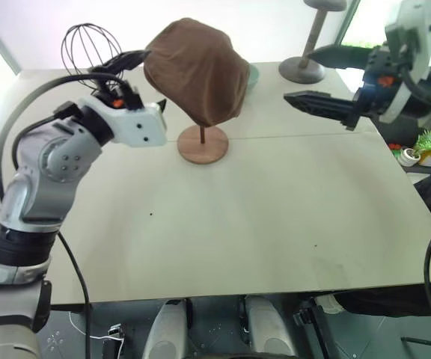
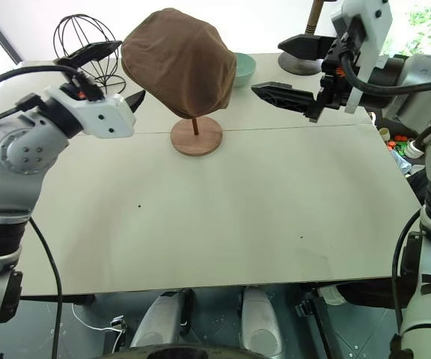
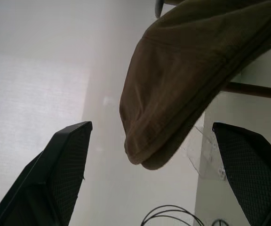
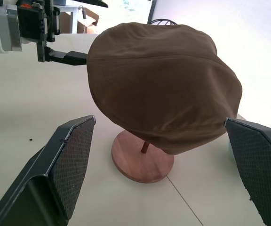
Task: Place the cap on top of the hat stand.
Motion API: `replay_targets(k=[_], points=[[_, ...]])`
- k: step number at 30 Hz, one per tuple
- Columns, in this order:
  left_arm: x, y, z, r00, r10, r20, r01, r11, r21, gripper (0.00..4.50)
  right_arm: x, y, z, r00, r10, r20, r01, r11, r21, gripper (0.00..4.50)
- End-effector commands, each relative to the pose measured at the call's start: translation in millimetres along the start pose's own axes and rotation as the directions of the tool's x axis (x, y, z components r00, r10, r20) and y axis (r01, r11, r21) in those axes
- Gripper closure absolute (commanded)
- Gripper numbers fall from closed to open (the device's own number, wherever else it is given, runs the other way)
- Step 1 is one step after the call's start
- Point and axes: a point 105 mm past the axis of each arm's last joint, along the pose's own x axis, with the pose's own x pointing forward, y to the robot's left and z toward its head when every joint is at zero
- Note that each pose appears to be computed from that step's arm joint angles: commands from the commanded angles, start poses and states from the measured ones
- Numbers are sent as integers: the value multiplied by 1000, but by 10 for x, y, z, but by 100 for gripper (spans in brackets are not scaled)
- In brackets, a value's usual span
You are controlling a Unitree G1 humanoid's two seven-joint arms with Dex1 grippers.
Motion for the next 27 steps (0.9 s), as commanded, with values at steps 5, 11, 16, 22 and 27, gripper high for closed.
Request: replay_targets(k=[5, 11, 16, 22, 27], points=[[-375, 138, -118, 995, -83, -51, 67, 966, -251, 6, 65, 19, 0, 1000, 2, -2, -2, 998, -63, 0], [-894, 155, -101, 891, -417, 182, 418, 593, -688, 6, 207, 254, -10, 1000, 23, 4, -23, 996, -88, 0], [-1110, 517, -213, 845, -412, 340, 450, 205, -869, 6, 498, 408, -2, 997, -70, 42, 70, 997, 14, 0], [-1103, 756, -232, 817, -367, 444, 487, 28, -873, 6, 731, 552, -273, 984, -177, -14, 175, 983, -62, 0], [-1099, 719, -259, 789, -406, 461, 508, 12, -861, 6, 836, 641, -438, 980, -200, -23, 191, 960, -204, 0]])
